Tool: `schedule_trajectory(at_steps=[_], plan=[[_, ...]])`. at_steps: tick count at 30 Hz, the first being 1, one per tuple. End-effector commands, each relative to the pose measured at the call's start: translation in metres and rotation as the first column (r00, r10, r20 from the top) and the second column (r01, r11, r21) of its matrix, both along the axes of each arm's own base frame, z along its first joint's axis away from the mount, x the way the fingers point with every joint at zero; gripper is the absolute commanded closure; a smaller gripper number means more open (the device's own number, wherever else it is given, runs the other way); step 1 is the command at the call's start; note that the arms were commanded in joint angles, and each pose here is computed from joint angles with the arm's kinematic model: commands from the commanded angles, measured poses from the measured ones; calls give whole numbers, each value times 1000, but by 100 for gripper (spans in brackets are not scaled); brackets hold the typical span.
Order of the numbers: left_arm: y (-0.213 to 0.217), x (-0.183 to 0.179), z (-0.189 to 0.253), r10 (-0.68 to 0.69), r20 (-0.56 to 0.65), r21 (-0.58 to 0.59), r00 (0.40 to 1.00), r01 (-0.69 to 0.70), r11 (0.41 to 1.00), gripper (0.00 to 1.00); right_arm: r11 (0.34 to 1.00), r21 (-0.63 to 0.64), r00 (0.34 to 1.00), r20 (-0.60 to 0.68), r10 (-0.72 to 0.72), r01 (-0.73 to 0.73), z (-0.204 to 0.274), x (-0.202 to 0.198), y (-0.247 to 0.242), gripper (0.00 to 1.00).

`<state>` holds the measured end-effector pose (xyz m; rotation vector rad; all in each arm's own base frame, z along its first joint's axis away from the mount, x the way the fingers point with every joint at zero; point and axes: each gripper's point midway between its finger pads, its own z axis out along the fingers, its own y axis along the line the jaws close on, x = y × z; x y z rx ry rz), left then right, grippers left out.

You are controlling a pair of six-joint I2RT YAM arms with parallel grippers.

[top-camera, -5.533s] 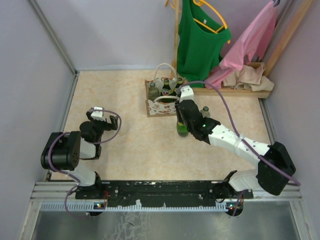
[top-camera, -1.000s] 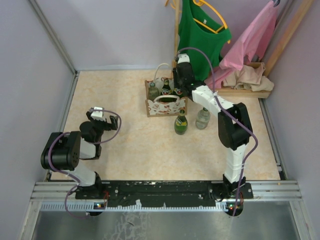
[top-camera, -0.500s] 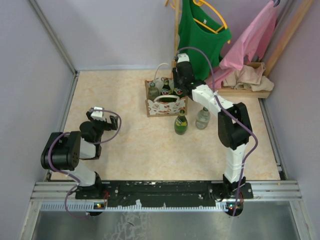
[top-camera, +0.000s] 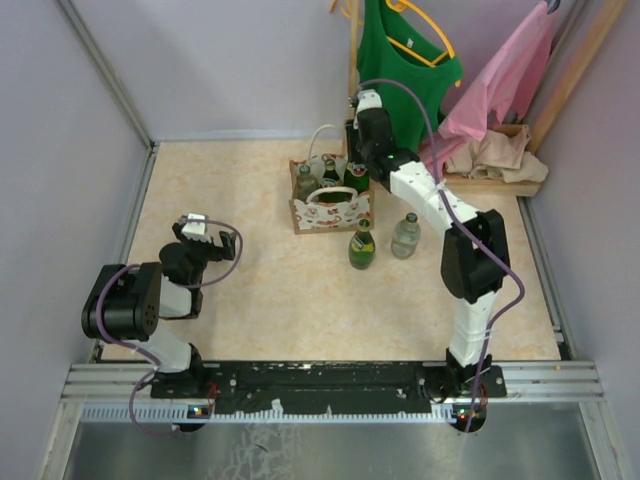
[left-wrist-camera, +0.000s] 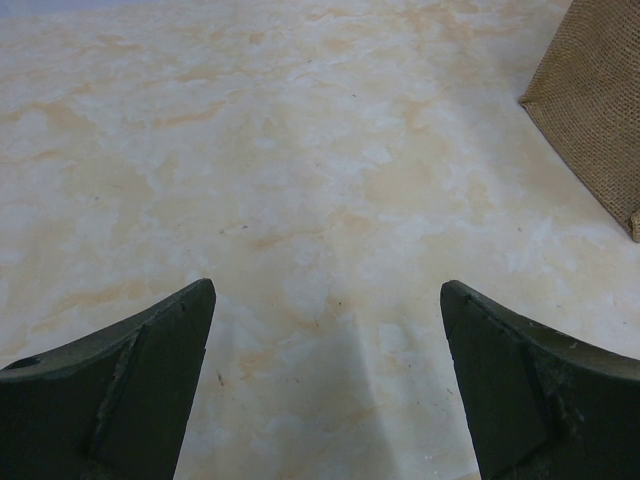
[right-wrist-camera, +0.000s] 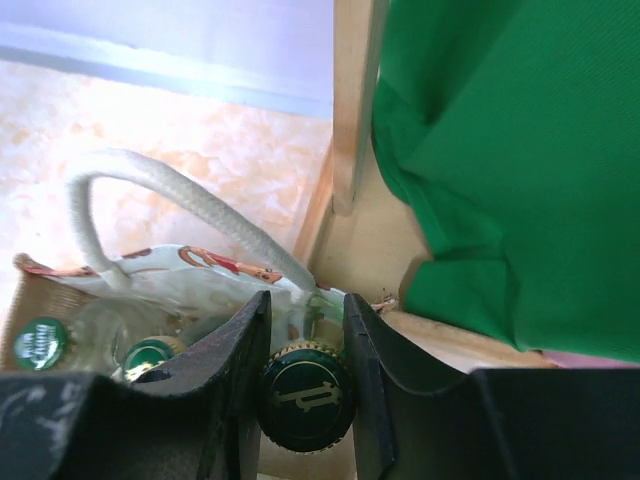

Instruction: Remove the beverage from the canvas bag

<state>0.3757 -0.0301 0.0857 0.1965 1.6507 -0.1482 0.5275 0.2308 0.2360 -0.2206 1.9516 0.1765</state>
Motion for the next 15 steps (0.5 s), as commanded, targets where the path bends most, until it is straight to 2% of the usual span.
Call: schedule_trajectory(at_steps=[1,9,15], plan=[[-1,5,7,-4,23,9,1000,4,1000,0,974,203,905,425,2,-98,203,-28,0,100],[-1,5,7,-5,23,9,1000,5,1000,0,981,164,835,551,-2,-105,266,-93,-11,100],[-1,5,7,-4,23,9,1000,4,1000,0,990,136,801,596,-50,-39,297,-148,-32,100]])
